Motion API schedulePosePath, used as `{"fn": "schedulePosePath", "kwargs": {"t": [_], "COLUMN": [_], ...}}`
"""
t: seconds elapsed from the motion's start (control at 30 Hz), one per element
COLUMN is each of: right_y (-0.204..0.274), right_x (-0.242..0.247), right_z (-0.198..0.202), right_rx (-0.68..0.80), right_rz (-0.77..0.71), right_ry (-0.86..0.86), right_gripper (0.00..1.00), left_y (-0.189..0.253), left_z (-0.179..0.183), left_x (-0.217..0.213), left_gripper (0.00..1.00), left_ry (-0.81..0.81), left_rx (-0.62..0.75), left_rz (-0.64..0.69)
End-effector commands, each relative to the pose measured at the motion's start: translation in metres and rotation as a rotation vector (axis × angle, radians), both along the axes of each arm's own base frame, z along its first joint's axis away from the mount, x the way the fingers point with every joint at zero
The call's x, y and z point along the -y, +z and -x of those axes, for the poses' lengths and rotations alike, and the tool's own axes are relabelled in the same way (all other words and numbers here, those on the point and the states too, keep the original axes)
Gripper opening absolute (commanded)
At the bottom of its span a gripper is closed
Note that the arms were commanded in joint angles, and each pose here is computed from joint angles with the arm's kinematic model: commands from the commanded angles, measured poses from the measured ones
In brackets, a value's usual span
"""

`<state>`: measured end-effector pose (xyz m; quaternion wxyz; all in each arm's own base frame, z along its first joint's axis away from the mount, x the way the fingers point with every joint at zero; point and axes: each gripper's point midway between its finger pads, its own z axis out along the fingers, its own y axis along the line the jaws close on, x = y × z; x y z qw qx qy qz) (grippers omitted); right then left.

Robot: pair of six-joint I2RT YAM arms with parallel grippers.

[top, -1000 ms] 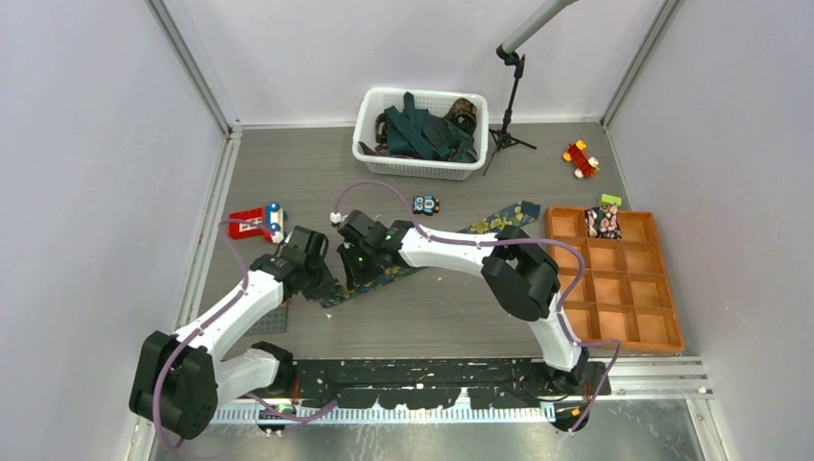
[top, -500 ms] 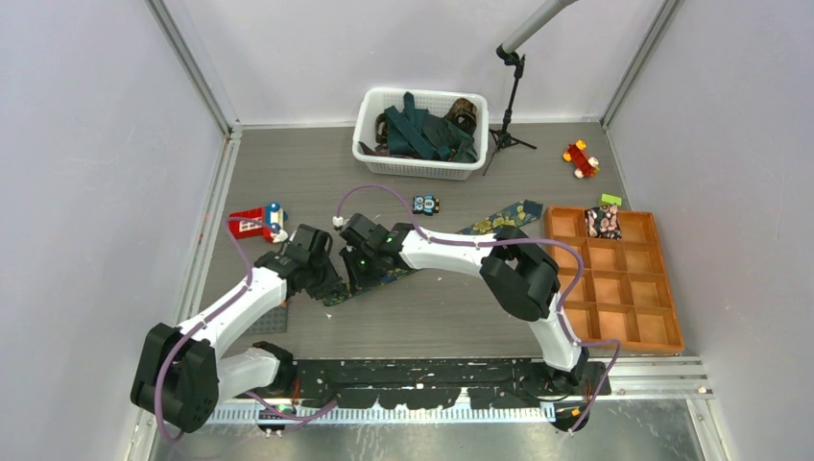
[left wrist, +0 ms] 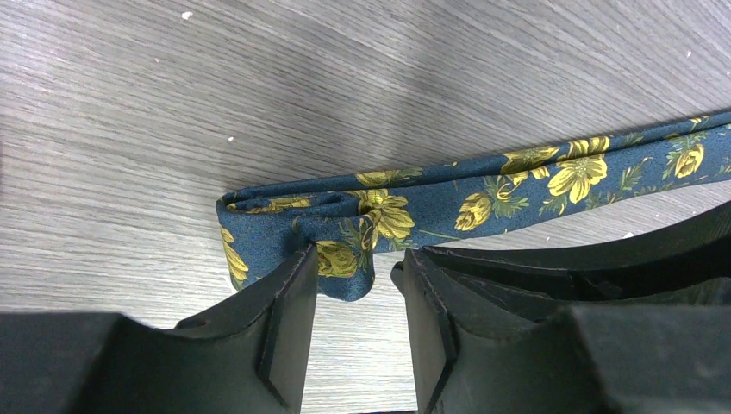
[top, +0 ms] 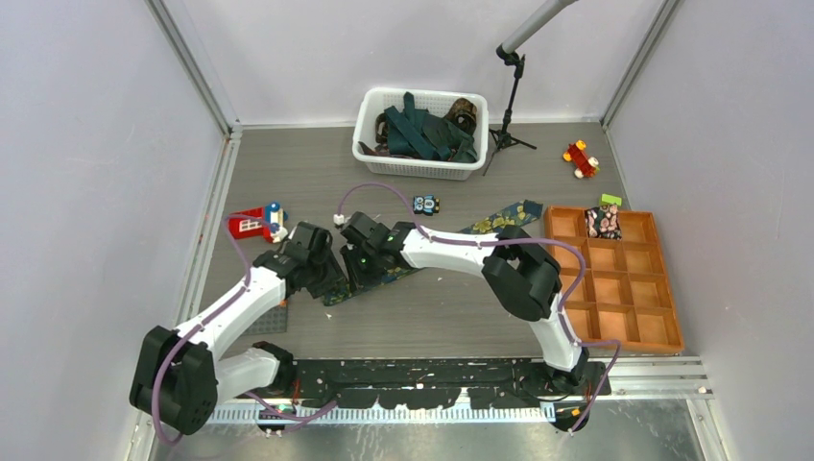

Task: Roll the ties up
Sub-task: Roll the tie into the bin.

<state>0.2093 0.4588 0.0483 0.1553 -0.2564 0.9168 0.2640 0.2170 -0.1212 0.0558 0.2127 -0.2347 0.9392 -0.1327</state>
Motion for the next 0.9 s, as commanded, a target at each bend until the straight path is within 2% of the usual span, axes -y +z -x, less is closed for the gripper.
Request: {"fn": "schedulePosePath", "kwargs": {"t": [0.0,0.17,0.3,0.57,0.87], "right_y": [0.045,0.054,0.059,0.064,0.064], "right_x": [-0.008,-0.010,-0.011,-0.015,-0.023], "right_z": [-0.010,-0.012,-0.015,-0.016,-0.013], "right_rx": [0.065,0.040,-0.006,-0.062,-0.098], "right_rz": [-0.098,-0.145,-0.202,-0.270,-0.298], "right_ry": [-0.011,-0.025,-0.039,-0.046,-0.032], "right_gripper": [0.22,0.24,0.26,0.30,0.36], "left_y": [0.022,0.024,0.025,0.017,0.042], "left_z": [-0.013,-0.012,-0.011,-0.005,-0.008], "left_x": [0.006,0.004,0.002,-0.001,-0.010], "left_gripper": [0.43,0.39,0.29,0.01,0.00], "left_ry": [0.007,0.022,0.028,0.032,0.042], "left_rx": [0.072,0.084,0.099,0.088,0.168], "left_rz": [0.028,0.030,0.031,0.025,0.007]}}
